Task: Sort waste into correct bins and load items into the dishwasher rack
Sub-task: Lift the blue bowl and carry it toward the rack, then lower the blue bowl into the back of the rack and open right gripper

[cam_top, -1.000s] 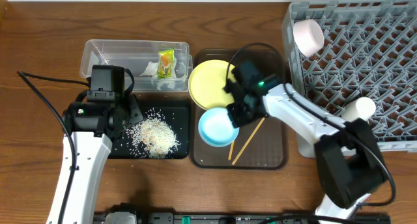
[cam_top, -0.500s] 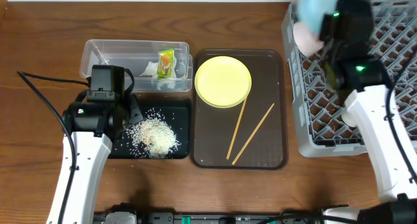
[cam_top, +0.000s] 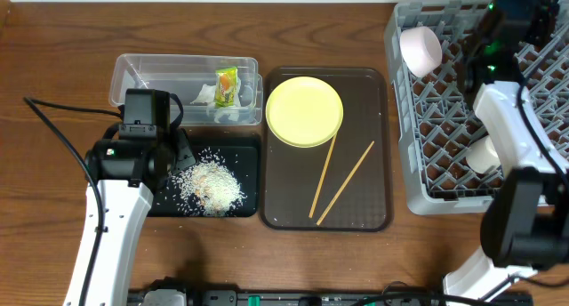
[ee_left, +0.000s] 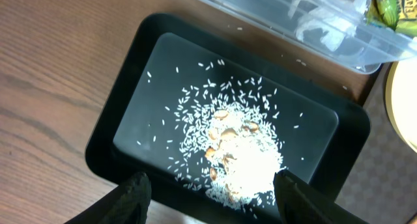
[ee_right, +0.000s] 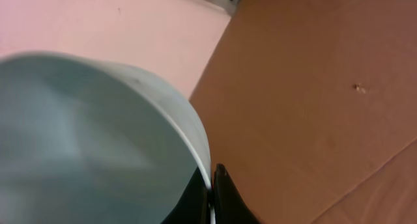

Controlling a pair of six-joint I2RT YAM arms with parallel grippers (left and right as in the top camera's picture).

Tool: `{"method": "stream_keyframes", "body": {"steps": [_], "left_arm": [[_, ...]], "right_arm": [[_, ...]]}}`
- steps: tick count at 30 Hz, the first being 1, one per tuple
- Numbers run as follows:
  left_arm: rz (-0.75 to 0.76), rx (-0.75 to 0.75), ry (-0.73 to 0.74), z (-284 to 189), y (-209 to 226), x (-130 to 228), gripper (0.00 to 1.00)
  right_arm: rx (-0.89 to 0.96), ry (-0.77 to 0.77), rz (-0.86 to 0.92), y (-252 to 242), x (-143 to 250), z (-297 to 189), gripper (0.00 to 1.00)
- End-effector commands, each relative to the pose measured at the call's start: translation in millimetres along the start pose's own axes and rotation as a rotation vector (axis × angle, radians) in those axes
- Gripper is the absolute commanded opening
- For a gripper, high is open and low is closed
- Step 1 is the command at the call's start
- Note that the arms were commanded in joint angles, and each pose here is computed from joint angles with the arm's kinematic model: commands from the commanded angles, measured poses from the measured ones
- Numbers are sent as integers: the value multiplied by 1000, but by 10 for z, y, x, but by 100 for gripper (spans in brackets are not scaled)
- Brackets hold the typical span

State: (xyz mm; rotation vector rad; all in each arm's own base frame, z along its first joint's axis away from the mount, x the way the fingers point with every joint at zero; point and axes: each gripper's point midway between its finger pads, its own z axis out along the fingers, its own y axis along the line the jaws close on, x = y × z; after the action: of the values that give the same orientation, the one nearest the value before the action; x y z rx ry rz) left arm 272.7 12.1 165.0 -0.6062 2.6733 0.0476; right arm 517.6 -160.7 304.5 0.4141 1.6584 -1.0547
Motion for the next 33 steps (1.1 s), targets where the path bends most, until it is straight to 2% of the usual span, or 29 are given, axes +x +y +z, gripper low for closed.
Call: {"method": "stream_keyframes", "body": {"steps": [1, 10, 20, 26, 28, 30, 33], "left_arm": [[-13, -12, -6, -4, 27, -17, 64], [-14, -10, -9, -5, 22, -24, 64], [-14, -10, -9, -4, 23, -25, 64], [-14, -10, -9, -4, 24, -24, 64], [-13, -10, -8, -5, 23, -21, 64], [-13, -11, -7, -4, 25, -20, 64], [-13, -11, -7, -4, 25, -20, 64]], "right_arm": [[6, 28, -187, 213, 275, 130, 1], [-76, 62, -302, 778, 852, 272, 1], [-91, 86, -333, 874, 979, 251, 1], [-138, 144, -388, 1060, 1127, 51, 1], [-120, 171, -359, 1075, 1157, -49, 4], [-129, 194, -311, 1091, 1161, -139, 12], [-213, 219, -251, 1102, 1091, -248, 14]]}}
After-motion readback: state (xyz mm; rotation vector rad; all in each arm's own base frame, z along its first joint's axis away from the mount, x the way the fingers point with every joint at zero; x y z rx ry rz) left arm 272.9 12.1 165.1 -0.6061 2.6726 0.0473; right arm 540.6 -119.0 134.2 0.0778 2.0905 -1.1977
